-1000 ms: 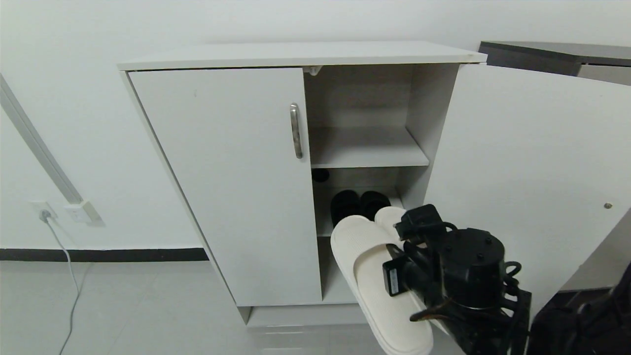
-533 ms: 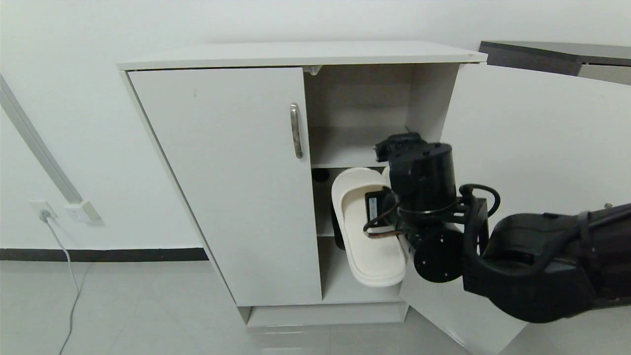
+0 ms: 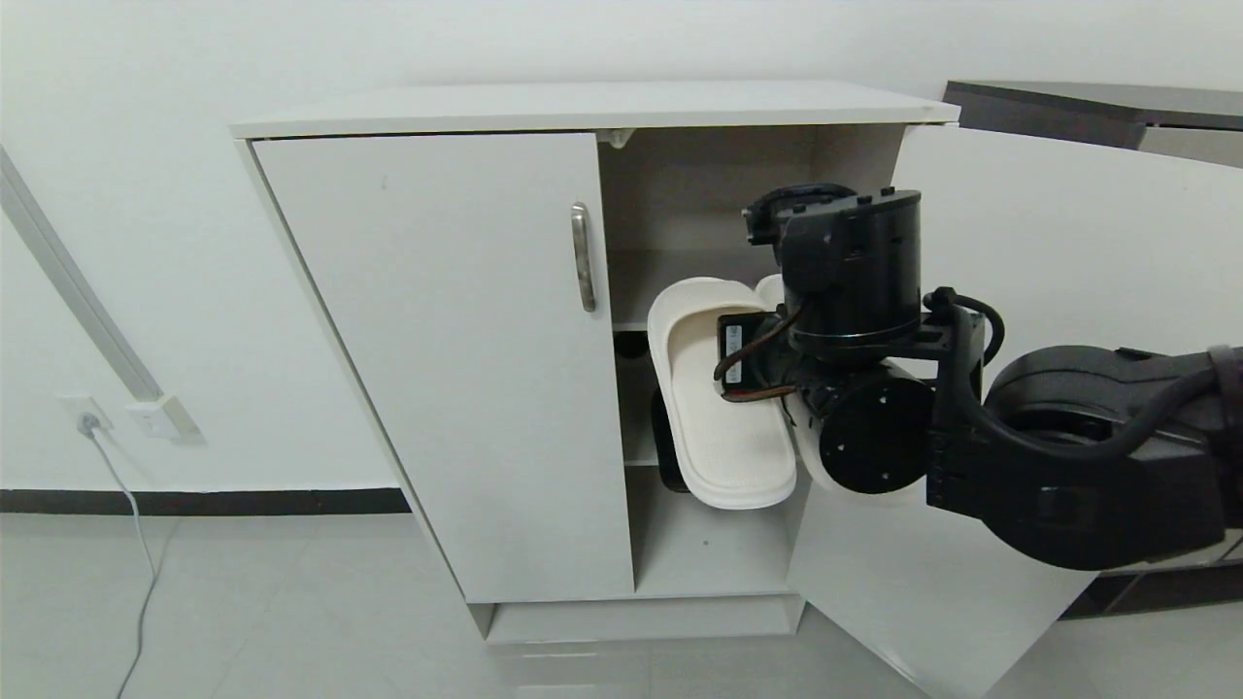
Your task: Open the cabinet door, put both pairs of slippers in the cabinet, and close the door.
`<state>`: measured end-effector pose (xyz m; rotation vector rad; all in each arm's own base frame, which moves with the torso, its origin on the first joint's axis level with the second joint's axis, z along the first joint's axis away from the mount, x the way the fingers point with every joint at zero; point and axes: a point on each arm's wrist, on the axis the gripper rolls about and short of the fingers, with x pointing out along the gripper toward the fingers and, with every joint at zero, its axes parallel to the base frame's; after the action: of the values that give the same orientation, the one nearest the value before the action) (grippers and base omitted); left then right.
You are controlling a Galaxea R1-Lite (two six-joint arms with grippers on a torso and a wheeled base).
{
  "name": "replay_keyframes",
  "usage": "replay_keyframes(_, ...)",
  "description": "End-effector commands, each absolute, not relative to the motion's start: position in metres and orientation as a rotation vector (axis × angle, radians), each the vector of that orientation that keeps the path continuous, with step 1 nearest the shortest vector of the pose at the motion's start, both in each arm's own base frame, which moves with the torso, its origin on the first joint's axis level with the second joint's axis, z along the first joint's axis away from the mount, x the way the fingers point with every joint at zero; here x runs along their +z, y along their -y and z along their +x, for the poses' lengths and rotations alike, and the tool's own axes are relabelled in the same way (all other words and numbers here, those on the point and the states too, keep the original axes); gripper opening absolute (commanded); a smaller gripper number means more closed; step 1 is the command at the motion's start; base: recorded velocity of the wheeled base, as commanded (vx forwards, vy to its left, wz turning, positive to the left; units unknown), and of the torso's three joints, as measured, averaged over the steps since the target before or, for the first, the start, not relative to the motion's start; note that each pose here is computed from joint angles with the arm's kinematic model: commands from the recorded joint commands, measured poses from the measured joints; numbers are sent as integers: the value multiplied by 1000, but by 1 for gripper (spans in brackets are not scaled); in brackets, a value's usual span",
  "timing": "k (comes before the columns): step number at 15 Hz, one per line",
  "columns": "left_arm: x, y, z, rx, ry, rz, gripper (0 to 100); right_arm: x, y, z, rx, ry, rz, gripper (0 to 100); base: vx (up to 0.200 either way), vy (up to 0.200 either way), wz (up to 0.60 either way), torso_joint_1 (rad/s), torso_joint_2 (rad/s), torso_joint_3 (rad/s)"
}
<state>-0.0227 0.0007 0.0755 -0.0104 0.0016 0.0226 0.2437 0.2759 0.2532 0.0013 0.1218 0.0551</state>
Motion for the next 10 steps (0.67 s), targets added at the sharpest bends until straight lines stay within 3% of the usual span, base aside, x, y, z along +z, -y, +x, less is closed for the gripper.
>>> replay_keyframes(1,76,-1,-23,23,-1,-12,0,245,-279,246,54,-136,-10,0,0,0,0,0,0,0)
replay_keyframes(10,76,-1,-23,23,-1,-11,0,238,-282,248,53,-149,-23,0,200,0,0,4,2,4)
